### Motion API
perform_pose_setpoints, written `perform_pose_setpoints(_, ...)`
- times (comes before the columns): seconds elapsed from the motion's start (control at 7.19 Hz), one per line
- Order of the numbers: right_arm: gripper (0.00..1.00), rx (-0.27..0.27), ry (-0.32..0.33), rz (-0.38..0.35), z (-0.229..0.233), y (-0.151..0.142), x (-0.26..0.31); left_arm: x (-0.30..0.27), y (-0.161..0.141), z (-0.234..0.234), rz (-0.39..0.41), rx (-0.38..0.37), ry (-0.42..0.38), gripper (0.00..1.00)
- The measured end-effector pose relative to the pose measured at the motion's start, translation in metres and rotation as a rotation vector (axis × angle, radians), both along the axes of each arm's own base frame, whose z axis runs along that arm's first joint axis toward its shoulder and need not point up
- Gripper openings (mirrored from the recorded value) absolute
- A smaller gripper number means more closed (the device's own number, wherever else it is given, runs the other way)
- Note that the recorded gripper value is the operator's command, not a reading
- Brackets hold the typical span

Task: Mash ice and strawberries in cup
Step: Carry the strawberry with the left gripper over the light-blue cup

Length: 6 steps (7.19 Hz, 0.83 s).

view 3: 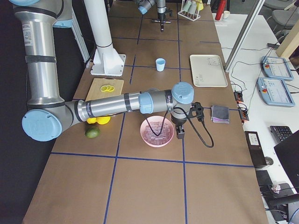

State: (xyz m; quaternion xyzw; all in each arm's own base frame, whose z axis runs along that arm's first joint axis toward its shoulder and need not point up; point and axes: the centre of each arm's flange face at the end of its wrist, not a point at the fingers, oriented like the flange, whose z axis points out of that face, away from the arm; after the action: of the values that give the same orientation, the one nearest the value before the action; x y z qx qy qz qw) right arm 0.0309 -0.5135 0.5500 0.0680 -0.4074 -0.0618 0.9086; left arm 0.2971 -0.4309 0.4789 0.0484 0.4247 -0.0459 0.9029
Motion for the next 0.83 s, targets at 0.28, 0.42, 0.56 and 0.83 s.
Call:
perform_pose_setpoints(0.28,0.99,-0.009,0.003,0.002,0.016,0.005,0.011,0.027,-0.023,-0.106,-0.041,-0.052,0.035,0.01)
perform_pose_setpoints(0.42,0.99,-0.003,0.007,-0.003,0.031,0.01,0.024,0.051,-0.033,-0.173,-0.062,-0.095,0.063,0.01)
perform_pose_setpoints(0.56,0.99,0.002,0.01,-0.01,0.05,0.018,0.039,0.078,-0.032,-0.228,-0.074,-0.137,0.096,0.01)
perform_pose_setpoints(0.83,0.99,-0.004,0.012,-0.019,0.08,0.039,0.055,0.135,-0.016,-0.305,-0.08,-0.216,0.167,0.01)
